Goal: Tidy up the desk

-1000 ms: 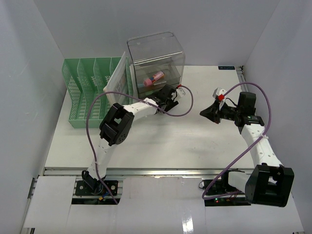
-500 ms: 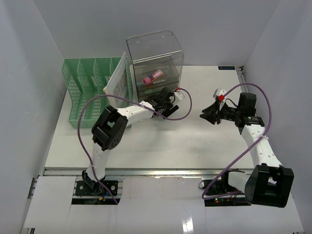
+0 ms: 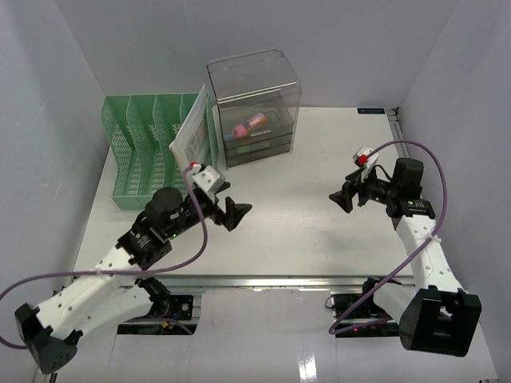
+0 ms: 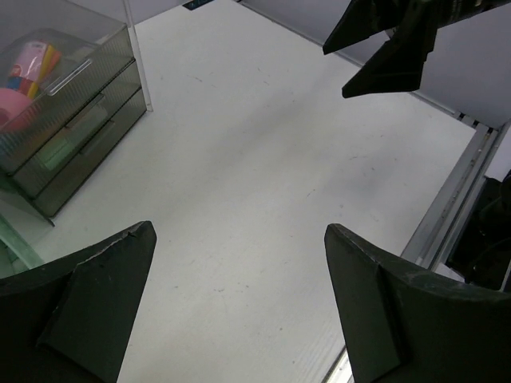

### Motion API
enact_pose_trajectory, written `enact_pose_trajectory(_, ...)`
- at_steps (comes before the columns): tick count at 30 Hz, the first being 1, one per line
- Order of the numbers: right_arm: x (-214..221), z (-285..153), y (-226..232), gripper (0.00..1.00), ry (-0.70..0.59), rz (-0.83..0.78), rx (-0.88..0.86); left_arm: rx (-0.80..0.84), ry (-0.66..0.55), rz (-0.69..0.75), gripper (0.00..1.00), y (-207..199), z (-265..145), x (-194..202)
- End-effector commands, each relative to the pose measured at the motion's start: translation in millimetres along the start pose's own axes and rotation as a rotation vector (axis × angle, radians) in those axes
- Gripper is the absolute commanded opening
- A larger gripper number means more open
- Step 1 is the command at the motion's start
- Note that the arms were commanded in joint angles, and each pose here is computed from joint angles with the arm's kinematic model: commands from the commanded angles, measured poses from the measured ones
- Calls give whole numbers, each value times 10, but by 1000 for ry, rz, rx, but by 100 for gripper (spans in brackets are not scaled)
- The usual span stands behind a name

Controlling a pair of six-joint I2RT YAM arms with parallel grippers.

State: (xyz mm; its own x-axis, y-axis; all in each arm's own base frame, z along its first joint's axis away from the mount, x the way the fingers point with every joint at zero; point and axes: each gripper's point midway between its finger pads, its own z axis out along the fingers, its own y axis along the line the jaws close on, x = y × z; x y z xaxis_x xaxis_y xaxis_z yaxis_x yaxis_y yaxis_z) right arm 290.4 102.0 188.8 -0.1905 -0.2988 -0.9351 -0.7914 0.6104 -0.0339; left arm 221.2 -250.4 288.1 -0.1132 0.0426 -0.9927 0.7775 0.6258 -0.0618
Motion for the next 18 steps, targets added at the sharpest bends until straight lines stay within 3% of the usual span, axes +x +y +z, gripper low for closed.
enact_pose_trajectory(1, 23, -58, -171, 90, 9, 119, 143, -47, 50, -63, 98, 44, -319, 354)
enact_pose_trajectory(6, 32, -140, -280, 90, -45, 184, 289, -103, 29, -62, 98, 124, -546, 536)
enact_pose_trajectory(8, 41, -176, -330, 90, -62, 189, 340, -116, -7, -60, 98, 134, -632, 441)
enact_pose_trajectory(18, 143, -187, -278, 90, -60, 233, 350, -143, -46, -54, 98, 175, -709, 356)
